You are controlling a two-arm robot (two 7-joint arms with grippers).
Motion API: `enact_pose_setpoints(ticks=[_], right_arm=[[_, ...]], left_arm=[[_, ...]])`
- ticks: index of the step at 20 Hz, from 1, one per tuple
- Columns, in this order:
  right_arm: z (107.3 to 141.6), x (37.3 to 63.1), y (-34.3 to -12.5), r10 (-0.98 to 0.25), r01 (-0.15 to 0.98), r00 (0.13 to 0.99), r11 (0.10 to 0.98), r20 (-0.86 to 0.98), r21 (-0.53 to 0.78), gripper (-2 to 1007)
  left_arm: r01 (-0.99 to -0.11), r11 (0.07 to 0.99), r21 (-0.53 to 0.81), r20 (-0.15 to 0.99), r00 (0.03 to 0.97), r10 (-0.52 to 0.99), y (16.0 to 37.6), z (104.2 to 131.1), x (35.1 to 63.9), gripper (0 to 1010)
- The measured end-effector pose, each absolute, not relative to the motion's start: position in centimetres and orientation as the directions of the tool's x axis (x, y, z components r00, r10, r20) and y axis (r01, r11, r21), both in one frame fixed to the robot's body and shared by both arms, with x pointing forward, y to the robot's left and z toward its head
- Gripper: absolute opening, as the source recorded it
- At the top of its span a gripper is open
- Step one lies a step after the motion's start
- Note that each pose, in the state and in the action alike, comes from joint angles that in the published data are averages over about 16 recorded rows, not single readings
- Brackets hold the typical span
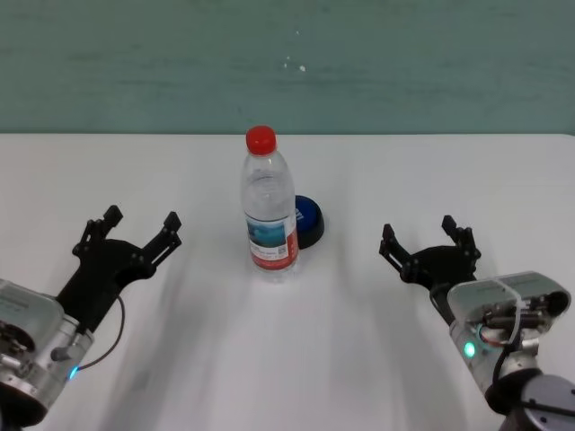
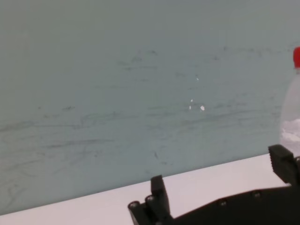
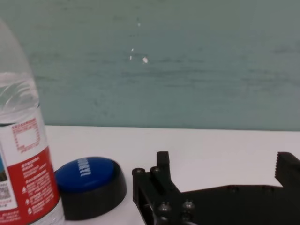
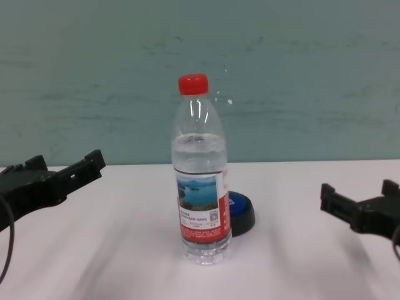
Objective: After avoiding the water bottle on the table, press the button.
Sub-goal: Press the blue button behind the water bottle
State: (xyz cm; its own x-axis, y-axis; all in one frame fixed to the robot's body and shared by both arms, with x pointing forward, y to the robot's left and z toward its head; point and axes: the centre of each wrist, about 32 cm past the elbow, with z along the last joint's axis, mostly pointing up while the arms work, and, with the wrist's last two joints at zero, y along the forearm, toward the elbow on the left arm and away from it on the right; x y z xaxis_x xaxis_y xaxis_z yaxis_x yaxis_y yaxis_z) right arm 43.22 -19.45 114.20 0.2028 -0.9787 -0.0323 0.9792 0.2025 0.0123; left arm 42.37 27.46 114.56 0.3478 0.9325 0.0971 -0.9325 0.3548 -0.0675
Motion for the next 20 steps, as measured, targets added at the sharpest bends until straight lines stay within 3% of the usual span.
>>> enact_pose_setpoints(ticks=[20], right_arm=[[117.0,47.0,-22.3,-0.969,0.970,0.244,0.244,0.046,0.013,1004]], left_arm=[[-0.933,0.354,-0.068,0.096,0.347,0.933,27.5,114.6,42.4,1010]])
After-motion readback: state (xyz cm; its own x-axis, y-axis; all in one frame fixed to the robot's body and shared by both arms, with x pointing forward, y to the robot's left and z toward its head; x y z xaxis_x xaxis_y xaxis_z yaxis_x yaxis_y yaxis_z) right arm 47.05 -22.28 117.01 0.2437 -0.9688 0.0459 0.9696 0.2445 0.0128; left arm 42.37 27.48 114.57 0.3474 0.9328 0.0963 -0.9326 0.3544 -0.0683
